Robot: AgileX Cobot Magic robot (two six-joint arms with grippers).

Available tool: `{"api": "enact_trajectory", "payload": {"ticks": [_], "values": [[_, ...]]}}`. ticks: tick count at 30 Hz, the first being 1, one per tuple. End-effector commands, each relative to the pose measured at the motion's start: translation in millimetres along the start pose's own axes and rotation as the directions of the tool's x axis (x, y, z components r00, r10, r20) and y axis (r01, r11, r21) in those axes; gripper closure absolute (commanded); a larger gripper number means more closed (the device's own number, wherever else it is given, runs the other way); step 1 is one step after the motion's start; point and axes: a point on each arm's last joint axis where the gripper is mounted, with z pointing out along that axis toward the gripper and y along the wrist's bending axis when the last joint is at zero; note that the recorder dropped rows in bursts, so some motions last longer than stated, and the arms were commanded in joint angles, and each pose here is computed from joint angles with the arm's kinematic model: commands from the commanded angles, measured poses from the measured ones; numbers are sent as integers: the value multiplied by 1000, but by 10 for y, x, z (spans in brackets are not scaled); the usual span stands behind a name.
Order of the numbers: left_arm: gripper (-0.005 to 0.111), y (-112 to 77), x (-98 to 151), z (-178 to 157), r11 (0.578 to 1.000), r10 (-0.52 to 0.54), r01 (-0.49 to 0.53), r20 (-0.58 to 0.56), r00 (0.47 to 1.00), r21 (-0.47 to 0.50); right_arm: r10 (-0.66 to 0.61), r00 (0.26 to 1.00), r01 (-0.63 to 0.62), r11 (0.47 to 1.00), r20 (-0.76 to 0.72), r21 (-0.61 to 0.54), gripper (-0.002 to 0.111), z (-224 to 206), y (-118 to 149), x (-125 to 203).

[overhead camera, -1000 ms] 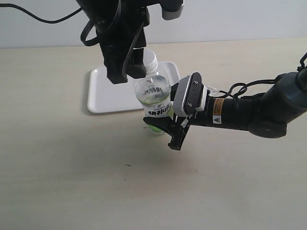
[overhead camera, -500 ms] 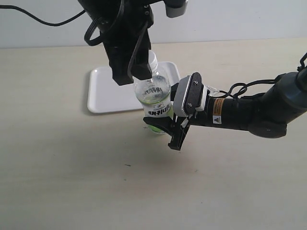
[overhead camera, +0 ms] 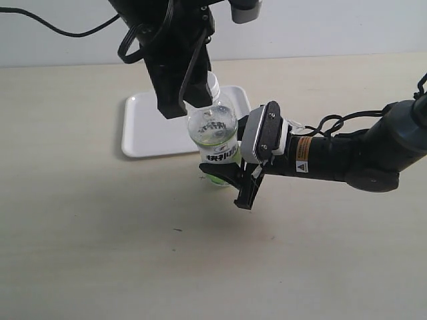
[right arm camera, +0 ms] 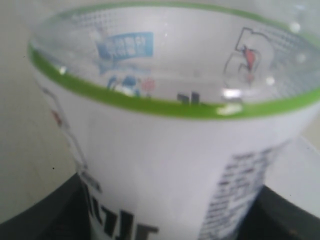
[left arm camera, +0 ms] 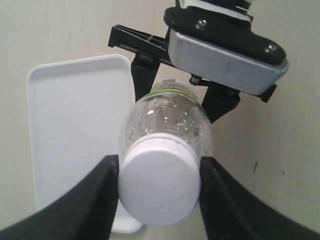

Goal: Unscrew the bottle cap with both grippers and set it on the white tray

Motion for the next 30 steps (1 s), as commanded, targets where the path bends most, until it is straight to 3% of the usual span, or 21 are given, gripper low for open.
{"api": "enact_trajectory", "payload": {"ticks": [1, 7, 13, 19, 22, 30], "values": [[107, 10, -31, -19, 996, -89, 89, 20, 996, -17, -12, 999, 12, 1000, -50, -3, 108, 5, -2, 34], [107, -3, -20, -18, 946, -323, 323, 8, 946, -2, -8, 998, 8, 1000, -60, 2, 108, 4, -6, 43], [107, -6, -24, -18, 819, -574, 574, 10, 819, 5, -8, 998, 8, 1000, -60, 2, 108, 4, -6, 43], [107, -37, -64, -20, 694, -719, 717, 14, 695, 63, -8, 998, 8, 1000, -60, 2, 108, 4, -6, 43], [107, -59, -93, -23, 674, -737, 732, 17, 676, 102, -7, 998, 7, 1000, -60, 4, 108, 4, -8, 43], [107, -45, -79, -21, 688, -724, 721, 20, 689, 81, 2, 998, -2, 1000, -67, -1, 108, 4, -3, 49]]}}
